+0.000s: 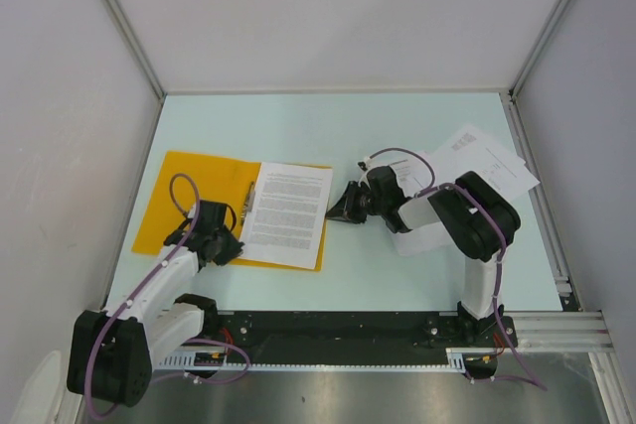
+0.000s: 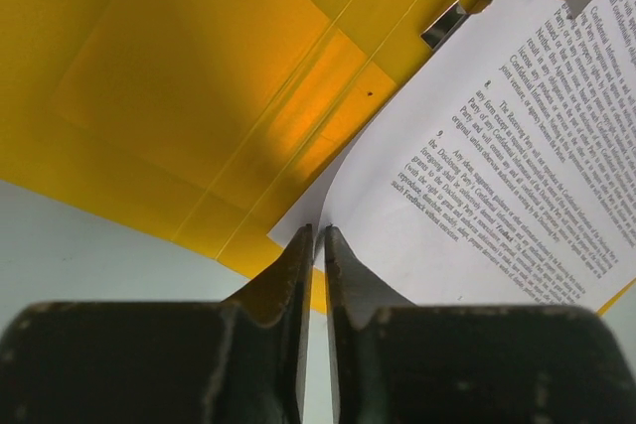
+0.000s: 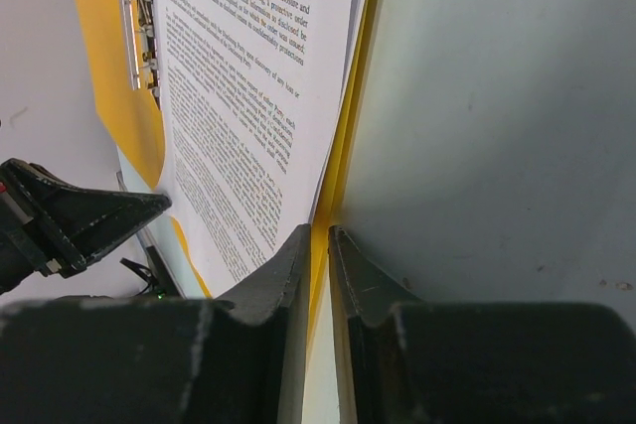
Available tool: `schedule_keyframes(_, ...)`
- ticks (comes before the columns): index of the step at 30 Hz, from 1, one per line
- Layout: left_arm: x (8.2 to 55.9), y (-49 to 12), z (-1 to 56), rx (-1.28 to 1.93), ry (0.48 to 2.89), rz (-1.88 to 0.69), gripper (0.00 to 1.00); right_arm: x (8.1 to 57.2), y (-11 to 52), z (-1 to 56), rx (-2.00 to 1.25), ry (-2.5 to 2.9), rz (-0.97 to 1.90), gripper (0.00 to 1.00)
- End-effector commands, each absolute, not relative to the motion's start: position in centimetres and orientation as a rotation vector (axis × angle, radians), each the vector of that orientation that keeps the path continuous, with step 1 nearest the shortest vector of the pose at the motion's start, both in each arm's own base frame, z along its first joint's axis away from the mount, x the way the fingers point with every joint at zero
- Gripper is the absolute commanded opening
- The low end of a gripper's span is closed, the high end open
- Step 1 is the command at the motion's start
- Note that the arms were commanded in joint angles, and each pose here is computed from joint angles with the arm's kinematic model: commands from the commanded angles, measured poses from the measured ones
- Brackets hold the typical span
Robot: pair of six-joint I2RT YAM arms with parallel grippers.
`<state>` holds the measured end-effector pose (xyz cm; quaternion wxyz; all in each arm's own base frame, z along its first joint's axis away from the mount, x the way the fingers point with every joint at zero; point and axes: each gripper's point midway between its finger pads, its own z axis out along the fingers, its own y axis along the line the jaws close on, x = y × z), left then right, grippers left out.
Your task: Put the files into the folder
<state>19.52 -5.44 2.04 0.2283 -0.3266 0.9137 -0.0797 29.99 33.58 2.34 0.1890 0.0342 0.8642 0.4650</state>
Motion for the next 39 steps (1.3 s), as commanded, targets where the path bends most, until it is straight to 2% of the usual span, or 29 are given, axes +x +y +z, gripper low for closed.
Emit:
schedule_keyframes(1,20.1,-4.9,3.1,-0.903,2.474,-0.208,0.21,30.0,34.2,2.5,0.058,2.431,1.308,0.17)
schedule_keyframes(2,20.0,-4.9,3.1,-0.908,2.478,-0.205,0.23,30.0,34.1,2.9,0.054,2.423,1.307,0.17)
schedule_keyframes(5,20.1,-5.0,4.0,-0.943,2.454,-0.225,0.49,29.9,33.5,3.9,0.041,2.429,1.268,0.17)
schedule_keyframes(6,20.5,-5.2,4.7,-0.952,2.434,-0.252,0.68,29.4,32.8,3.6,0.049,2.471,1.225,0.17)
schedule_keyframes(9,20.7,-5.7,7.1,-0.96,2.378,-0.326,0.86,29.1,30.3,4.5,0.036,2.51,1.081,0.2)
schedule_keyframes(13,21.0,-6.3,10.9,-0.905,2.318,-0.41,0.89,29.1,24.7,6.7,0.033,2.524,0.829,0.31)
schedule_keyframes(14,21.1,-6.7,11.8,-0.866,2.307,-0.445,0.89,28.9,21.8,6.4,0.096,2.57,0.737,0.42)
schedule_keyframes(16,22.7,-8.4,15.1,-0.734,2.217,-0.588,0.86,29.6,18.0,9.1,0.11,2.492,0.612,0.54)
schedule_keyframes(17,22.9,-9.8,16.5,-0.635,2.208,-0.677,0.84,29.7,14.9,9.3,0.191,2.502,0.546,0.65)
schedule_keyframes(18,23.2,-11.0,17.4,-0.563,2.195,-0.727,0.84,29.9,13.3,11.3,0.22,2.442,0.555,0.69)
schedule_keyframes(20,25.0,-13.4,20.8,-0.413,2.07,-0.816,0.85,30.2,8.7,12.1,0.345,2.395,0.527,0.79)
schedule_keyframes(23,26.2,-18.6,24.1,-0.233,2.015,-0.959,0.86,29.8,5.3,13.0,0.412,2.355,0.484,0.91)
schedule_keyframes(24,26.2,-21.6,23.0,-0.161,2.088,-1.009,0.87,29.7,4.1,13.0,0.452,2.351,0.464,0.92)
schedule_keyframes(26,27.0,-25.4,25.2,-0.073,2.073,-1.088,0.9,29.2,3.4,12.3,0.487,2.376,0.442,0.96)
schedule_keyframes(27,27.0,-28.4,22.7,-0.021,2.169,-1.098,0.9,29.0,3.3,12.0,0.498,2.386,0.428,0.97)
schedule_keyframes(31,28.5,-35.9,20.8,0.031,2.245,-1.212,0.9,28.7,3.6,10.6,0.502,2.424,0.389,0.98)
schedule_keyframes(35,31.1,-39.4,16.5,-0.065,2.299,-1.19,0.87,28.6,4.5,10.1,0.472,2.441,0.323,1.0)
schedule_keyframes(39,32.8,-40.2,13.5,-0.23,2.324,-1.111,0.86,28.4,5.1,9.1,0.513,2.463,0.327,1.0)
